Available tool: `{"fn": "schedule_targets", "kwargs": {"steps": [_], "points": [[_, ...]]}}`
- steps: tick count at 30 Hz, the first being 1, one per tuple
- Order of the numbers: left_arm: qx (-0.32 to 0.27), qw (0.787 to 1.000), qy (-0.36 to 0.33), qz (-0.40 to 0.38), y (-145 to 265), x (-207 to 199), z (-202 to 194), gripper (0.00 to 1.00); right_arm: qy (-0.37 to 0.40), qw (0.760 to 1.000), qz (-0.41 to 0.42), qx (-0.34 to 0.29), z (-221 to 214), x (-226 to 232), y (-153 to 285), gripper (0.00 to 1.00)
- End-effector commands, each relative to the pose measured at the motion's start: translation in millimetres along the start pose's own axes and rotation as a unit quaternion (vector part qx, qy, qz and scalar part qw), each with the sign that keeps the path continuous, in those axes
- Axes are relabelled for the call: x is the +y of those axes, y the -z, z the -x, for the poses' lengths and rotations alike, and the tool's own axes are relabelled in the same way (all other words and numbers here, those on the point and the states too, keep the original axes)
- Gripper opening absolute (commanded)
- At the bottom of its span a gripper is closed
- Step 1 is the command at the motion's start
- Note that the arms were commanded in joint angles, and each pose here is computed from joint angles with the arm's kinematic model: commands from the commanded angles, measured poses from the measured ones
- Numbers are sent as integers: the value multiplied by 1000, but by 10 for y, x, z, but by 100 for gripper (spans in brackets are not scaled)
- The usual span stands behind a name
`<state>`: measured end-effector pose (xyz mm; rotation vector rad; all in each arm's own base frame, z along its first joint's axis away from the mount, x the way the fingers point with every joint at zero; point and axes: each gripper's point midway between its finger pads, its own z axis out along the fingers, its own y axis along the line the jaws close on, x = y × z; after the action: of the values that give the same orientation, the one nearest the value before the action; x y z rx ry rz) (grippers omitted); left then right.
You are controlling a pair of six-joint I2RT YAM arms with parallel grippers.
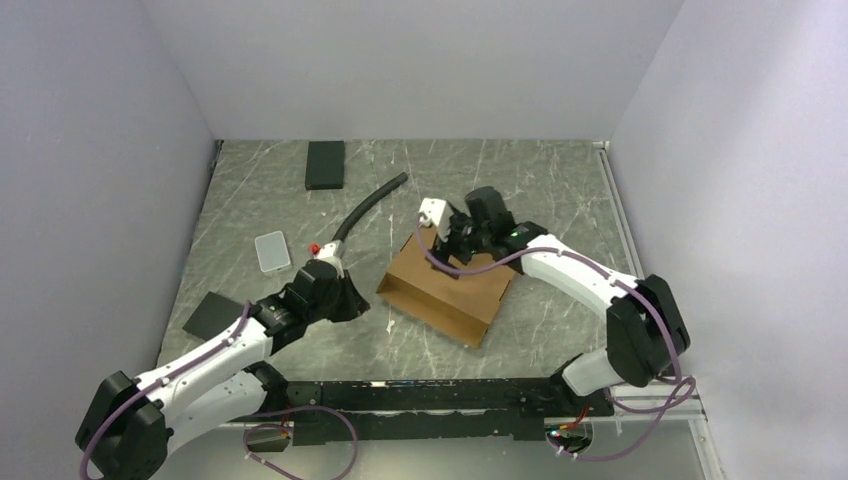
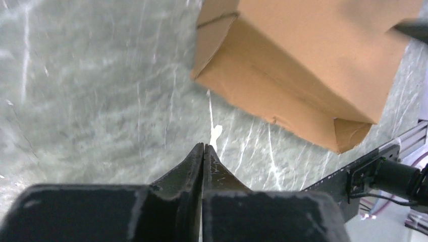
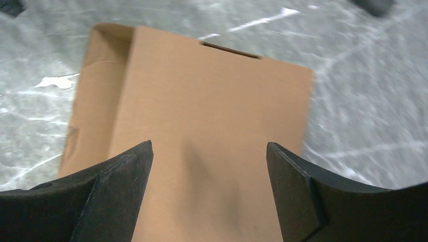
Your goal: Fold the paper box
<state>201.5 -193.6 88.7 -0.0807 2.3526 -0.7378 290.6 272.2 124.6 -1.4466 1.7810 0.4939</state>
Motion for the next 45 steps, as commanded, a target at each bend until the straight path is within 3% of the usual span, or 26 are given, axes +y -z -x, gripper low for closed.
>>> {"fn": "schedule_targets", "kwargs": {"steps": [1,7,10,14,19,23,28,36,45], "points": [[69,990,123,-2,-53,-16,-355,3,-60,995,-63,-48,71,-463,337,83],[115,980,163,14,-360,-1,-543,2,-148,969,-194,29,-590,-1161,465,49],[134,977,162,22,-538,-25,-561,2,-155,963,-213,63,-816,-1250,385,43],[140,980,134,44,-783,-63,-430,2,-153,970,-160,100,-1004,-1123,153,42],[111,988,66,81,-1082,-165,79,2,-120,991,-4,61,-789,-528,-20,38],[106,989,1,102,-1288,-225,410,1,-114,992,45,44,-694,-327,-64,37],[145,980,-53,129,-1438,-154,425,0,-140,987,-16,75,-865,-542,-103,40],[110,982,-58,145,-889,65,375,20,-175,978,-85,79,-960,-826,-14,44],[159,987,24,15,-474,-102,-274,25,-202,971,-102,76,-990,-859,-45,46]]}}
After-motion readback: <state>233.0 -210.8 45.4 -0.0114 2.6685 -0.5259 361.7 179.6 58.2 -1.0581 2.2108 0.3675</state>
